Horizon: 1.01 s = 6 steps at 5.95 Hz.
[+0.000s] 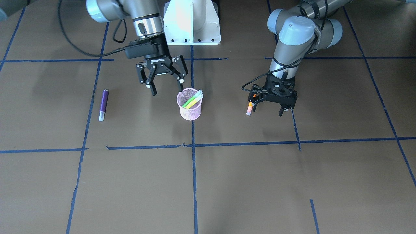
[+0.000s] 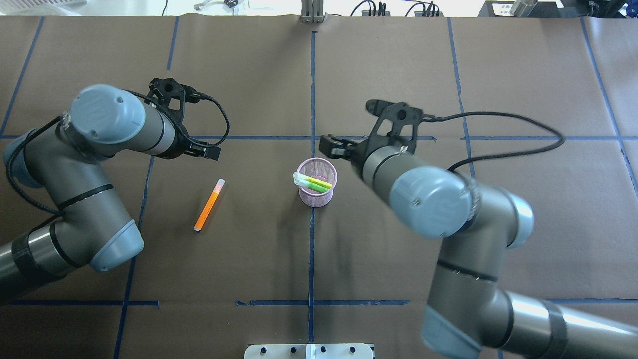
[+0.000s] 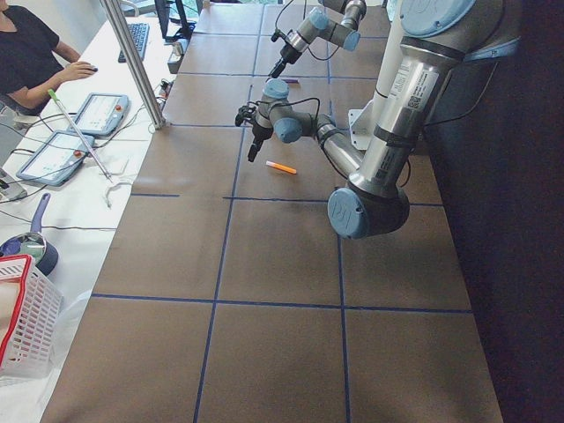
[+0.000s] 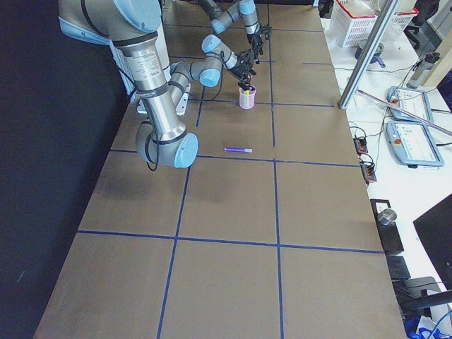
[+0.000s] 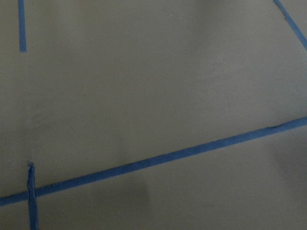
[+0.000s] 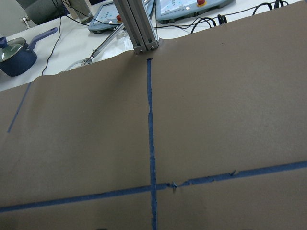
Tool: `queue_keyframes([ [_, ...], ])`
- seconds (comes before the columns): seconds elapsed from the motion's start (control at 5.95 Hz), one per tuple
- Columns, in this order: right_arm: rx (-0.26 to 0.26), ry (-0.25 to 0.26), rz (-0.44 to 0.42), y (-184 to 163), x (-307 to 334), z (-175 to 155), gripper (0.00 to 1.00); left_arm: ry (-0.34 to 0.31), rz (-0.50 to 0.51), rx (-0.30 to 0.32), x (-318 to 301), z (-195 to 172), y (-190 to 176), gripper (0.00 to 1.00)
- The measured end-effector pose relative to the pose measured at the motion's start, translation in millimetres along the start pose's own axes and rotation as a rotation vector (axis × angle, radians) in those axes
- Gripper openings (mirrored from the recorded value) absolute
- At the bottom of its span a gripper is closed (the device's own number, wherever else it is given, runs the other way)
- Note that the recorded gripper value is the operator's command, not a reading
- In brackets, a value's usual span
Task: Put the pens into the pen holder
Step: 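Grasp the orange highlighter with the left gripper while the right moves toward the purple marker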
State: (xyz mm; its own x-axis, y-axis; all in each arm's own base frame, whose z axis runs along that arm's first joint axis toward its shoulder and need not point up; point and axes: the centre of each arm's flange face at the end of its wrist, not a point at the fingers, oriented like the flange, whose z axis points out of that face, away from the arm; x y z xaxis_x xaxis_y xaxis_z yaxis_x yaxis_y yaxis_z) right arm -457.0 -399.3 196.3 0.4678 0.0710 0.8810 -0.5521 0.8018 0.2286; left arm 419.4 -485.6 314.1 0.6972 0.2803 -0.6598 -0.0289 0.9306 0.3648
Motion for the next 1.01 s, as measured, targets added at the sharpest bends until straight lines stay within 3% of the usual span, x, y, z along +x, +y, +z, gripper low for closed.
queue_keyframes([
  [0.34,-0.162,0.019,0.038,-38,61,-19,0.99,0.088,0.069,-0.223,-10,2,-2,0.99],
  [0.5,-0.211,0.031,0.042,-46,86,-29,0.99,0.101,0.058,-0.302,-4,2,-4,1.0],
  [0.67,-0.237,0.038,0.026,-51,107,-39,1.0,0.1,0.045,-0.35,6,5,-4,1.0],
  [0.84,-0.257,0.04,0.016,-57,120,-49,1.0,0.064,0.026,-0.352,14,12,-2,0.99],
  [1.01,-0.271,0.039,0.016,-61,128,-55,1.0,0.017,0.019,-0.338,25,26,-3,0.9],
])
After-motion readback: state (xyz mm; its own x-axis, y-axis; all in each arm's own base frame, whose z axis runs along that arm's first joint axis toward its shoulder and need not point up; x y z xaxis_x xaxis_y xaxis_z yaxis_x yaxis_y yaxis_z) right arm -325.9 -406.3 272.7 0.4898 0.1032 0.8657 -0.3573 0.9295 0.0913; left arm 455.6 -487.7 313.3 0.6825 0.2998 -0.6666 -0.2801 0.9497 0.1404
